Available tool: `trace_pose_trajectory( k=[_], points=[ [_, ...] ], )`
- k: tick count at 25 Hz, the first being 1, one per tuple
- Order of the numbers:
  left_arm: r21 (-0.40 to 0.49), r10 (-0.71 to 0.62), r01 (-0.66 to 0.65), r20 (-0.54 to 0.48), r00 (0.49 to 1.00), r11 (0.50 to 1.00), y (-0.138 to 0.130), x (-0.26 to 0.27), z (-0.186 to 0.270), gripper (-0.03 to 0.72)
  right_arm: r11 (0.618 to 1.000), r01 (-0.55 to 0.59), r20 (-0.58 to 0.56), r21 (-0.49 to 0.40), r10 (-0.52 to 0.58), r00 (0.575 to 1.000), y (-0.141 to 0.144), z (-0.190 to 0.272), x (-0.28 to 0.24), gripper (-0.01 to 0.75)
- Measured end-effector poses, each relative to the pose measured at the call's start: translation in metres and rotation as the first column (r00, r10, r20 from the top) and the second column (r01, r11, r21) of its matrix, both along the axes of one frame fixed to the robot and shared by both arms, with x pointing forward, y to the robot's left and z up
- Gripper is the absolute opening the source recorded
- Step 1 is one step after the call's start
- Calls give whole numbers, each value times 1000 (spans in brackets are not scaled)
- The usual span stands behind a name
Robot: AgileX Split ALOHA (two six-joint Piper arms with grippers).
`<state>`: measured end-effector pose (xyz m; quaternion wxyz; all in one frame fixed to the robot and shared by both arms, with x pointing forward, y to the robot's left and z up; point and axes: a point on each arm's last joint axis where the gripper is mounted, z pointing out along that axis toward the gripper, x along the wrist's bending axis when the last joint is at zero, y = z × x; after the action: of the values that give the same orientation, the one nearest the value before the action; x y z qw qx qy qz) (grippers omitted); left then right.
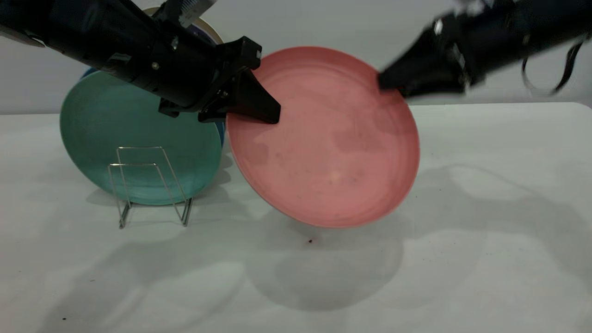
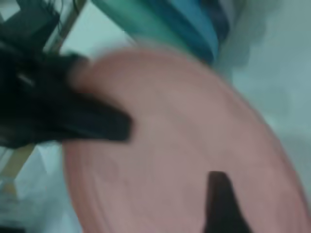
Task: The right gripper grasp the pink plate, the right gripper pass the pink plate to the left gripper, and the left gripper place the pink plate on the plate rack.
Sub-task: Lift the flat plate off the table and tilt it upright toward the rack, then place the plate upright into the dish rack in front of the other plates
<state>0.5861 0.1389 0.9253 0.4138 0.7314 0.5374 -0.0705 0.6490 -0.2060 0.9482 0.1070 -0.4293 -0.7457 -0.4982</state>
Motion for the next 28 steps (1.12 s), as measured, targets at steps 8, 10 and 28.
trace_pose_trajectory(
  k=[8,10,28],
  points=[
    [104,-141,120,225,964,987,7,0,26,100,993,104,329,59,-117,937,-46,162,-50,573],
    [165,-199,150,337,920,975,18,-1,50,100,993,103,379,66,-120,918,-55,199,-78,556],
    [770,-703,33,562,435,637,138,-40,166,100,819,459,376,-344,-327,867,-60,210,-341,388]
  ],
)
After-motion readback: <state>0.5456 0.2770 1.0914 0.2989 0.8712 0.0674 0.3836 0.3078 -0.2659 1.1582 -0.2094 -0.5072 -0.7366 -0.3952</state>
